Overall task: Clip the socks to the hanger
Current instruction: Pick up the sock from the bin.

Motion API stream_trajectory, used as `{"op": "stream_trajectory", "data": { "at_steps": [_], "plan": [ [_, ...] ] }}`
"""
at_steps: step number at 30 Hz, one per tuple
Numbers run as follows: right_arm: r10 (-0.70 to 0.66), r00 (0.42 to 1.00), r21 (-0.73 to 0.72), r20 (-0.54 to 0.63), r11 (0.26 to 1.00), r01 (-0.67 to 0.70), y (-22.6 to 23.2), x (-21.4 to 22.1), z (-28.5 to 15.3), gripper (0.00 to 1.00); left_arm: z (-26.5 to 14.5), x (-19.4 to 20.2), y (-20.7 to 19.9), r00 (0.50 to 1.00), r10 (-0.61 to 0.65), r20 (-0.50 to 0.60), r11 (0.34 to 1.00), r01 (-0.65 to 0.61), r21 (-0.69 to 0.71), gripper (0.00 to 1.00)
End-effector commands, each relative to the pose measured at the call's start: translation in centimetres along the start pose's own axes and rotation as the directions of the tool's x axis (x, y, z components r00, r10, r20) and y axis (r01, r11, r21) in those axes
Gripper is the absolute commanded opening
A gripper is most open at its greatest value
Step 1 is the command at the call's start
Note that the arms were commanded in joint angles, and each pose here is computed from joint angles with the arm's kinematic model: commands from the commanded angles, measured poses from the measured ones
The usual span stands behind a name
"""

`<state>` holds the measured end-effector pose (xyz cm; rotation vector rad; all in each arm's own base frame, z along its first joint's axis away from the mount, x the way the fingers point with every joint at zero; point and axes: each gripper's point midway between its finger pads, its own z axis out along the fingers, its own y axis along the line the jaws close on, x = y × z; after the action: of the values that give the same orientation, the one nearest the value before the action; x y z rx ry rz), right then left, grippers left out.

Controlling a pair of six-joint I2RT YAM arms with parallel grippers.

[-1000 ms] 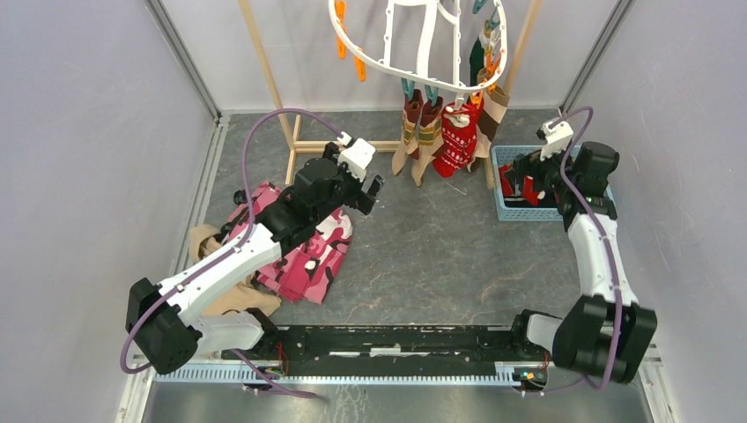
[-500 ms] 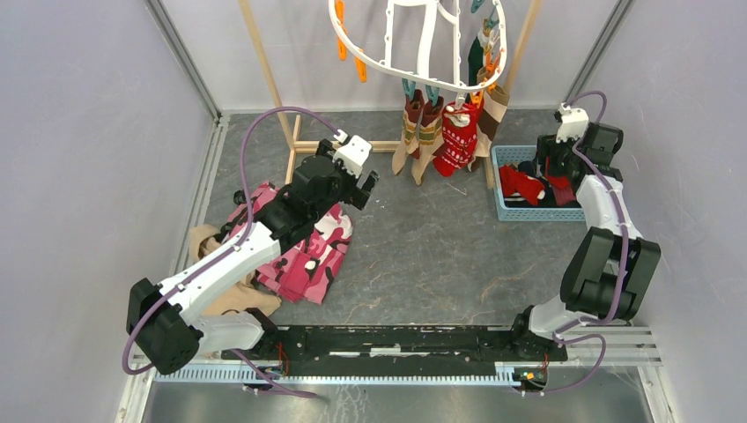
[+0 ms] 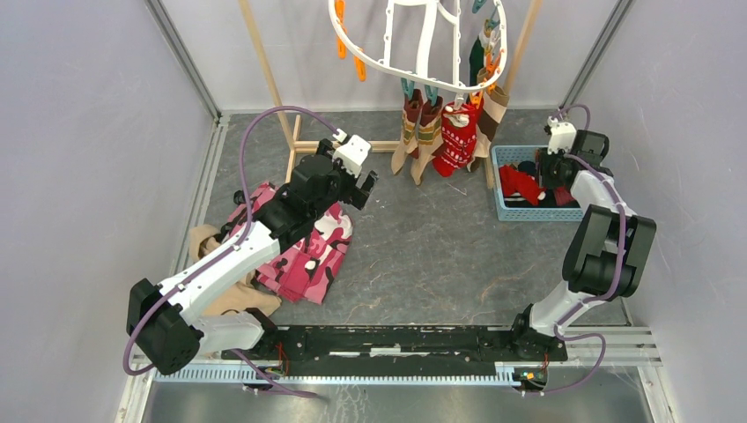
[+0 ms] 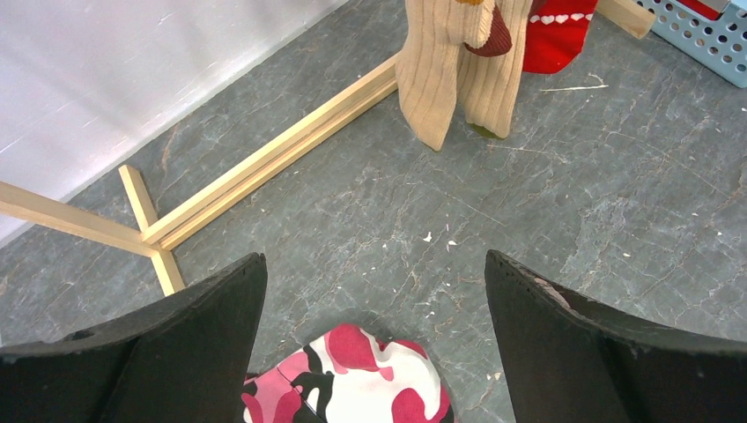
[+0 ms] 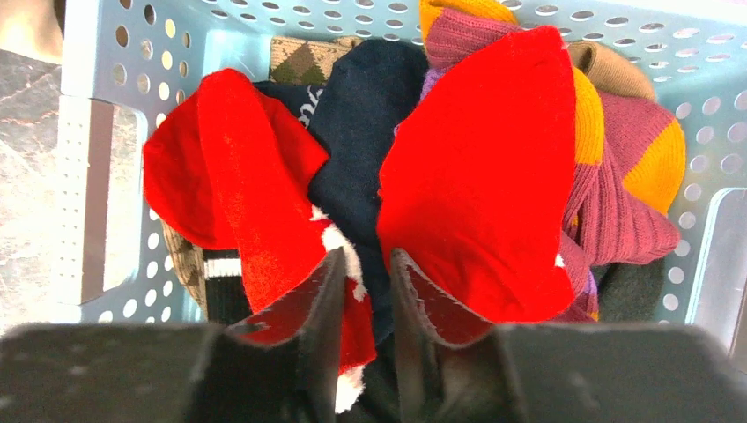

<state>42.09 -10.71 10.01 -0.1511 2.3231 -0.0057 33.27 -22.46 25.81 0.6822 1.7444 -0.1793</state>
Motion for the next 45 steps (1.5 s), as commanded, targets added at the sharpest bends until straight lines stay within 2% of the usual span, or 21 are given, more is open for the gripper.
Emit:
{"op": "stream_trajectory", "data": {
  "at_steps": [1, 5, 8, 21, 28, 33, 36, 39, 42, 45],
  "plan": [
    [-0.027, 0.999, 0.033, 0.022, 0.999, 0.026, -0.7, -0.7, -0.3, 0.26, -0.1, -1.8, 0.2, 0.999, 0.003, 0.044, 1.000, -0.003, 0.010, 0.98],
    [-0.056, 0.995, 0.067, 0.083, 0.997, 0.050, -1.0, -2.2, -2.0, 0.09, -0.1, -1.8, 0.1, 0.999, 0.003, 0.044, 1.000, -0.003, 0.016, 0.98],
    [-0.094, 0.985, 0.119, 0.142, 0.990, 0.077, -1.5, -3.9, -4.2, 0.02, -0.2, -1.8, 0.2, 0.999, 0.002, 0.044, 1.000, -0.003, 0.016, 0.98],
    [-0.246, 0.884, 0.252, 0.397, 0.956, 0.153, -1.2, -10.5, -13.2, 0.00, 0.1, -1.5, 0.0, 0.999, -0.005, 0.036, 1.000, 0.004, 0.030, 0.97],
    [-0.301, 0.799, 0.266, 0.521, 0.946, 0.183, 0.3, -14.3, -18.1, 0.00, 0.2, -1.5, -0.4, 0.999, -0.006, 0.038, 0.999, 0.004, 0.049, 0.97],
    [-0.359, 0.707, 0.290, 0.609, 0.931, 0.223, 1.7, -17.8, -23.4, 0.00, 0.1, -1.5, -0.9, 0.999, -0.002, 0.044, 0.997, -0.002, 0.078, 0.97],
    [-0.354, 0.661, 0.209, 0.661, 0.934, 0.291, 4.1, -19.2, -25.1, 0.00, -0.1, -1.9, -1.5, 0.998, -0.003, 0.065, 0.992, -0.005, 0.123, 0.97],
    [-0.294, 0.646, 0.011, 0.705, 0.915, 0.404, 8.2, -18.5, -24.7, 0.00, -0.7, -2.6, -3.0, 0.994, 0.008, 0.113, 0.975, -0.033, 0.219, 0.97],
    [-0.249, 0.659, -0.155, 0.709, 0.857, 0.491, 11.4, -16.3, -23.6, 0.00, -2.2, -3.7, -5.5, 0.974, 0.024, 0.227, 0.929, -0.106, 0.354, 0.99],
    [-0.265, 0.664, -0.249, 0.699, 0.780, 0.574, 14.4, -13.6, -22.2, 0.00, -4.3, -5.1, -7.4, 0.931, 0.014, 0.364, 0.878, -0.186, 0.442, 1.00]
  ]
}}
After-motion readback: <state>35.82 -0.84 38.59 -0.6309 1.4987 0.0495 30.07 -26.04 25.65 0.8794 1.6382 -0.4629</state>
